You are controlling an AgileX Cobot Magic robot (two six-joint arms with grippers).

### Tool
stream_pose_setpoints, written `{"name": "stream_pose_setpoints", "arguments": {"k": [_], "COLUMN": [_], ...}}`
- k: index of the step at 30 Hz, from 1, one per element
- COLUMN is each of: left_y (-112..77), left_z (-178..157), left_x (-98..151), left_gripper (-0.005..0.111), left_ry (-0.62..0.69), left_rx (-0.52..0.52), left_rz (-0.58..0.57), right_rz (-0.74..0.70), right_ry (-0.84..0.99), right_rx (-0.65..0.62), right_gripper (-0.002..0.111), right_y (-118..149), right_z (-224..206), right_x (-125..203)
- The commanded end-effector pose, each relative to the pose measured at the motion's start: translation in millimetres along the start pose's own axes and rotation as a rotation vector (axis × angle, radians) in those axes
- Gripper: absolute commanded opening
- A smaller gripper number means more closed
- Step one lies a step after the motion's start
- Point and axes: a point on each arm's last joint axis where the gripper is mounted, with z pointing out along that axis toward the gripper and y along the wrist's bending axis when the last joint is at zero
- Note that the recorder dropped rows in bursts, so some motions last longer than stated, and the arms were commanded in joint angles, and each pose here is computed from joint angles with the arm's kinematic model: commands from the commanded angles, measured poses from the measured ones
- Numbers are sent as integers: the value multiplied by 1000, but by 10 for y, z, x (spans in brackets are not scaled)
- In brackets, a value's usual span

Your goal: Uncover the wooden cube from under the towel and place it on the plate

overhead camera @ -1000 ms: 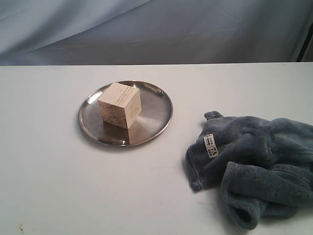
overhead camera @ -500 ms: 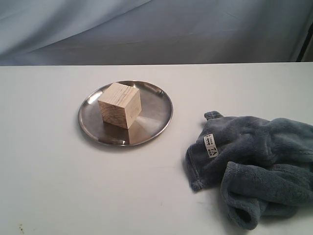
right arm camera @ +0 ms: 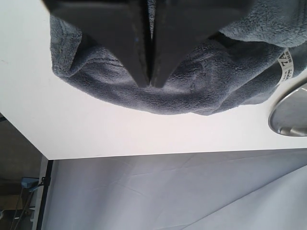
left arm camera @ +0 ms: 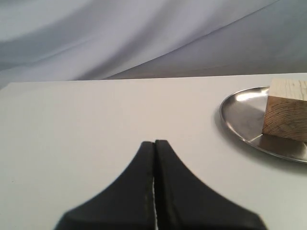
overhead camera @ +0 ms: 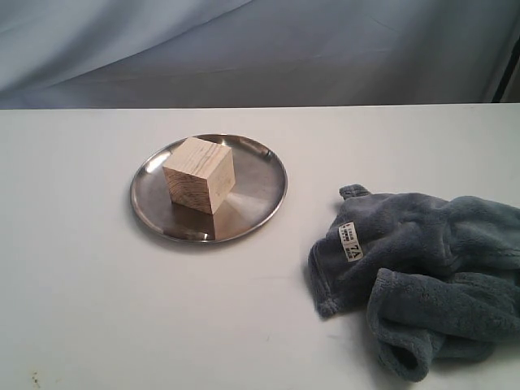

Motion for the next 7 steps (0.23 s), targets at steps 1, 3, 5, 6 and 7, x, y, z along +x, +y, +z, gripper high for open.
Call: {"name": "stream_pose_setpoints", "arguments": {"k": [1,3,5,6,7], "left_y": [-24,-25,-25,-25,-25], "left_z": [1,1,1,1,1], "left_x": [-11,-11,-11,-11,-11], "left_gripper": [0,0,0,0,0], "left_ry": [-25,-25,-25,-25,-25], "left_rx": [26,27,27,27,27], "left_rz": [-131,-126,-125,-125,-125], "right_rz": [9,9,9,9,9], "right_ry": [8,8,8,8,8], "right_rx": [-1,-1,-1,-1,-1], "right_gripper": [3,3,3,3,3], "right_y": [-3,-3,-3,-3,-3], "right_z": [-5,-5,-5,-5,-5], "right_x": [15,15,15,15,15]}}
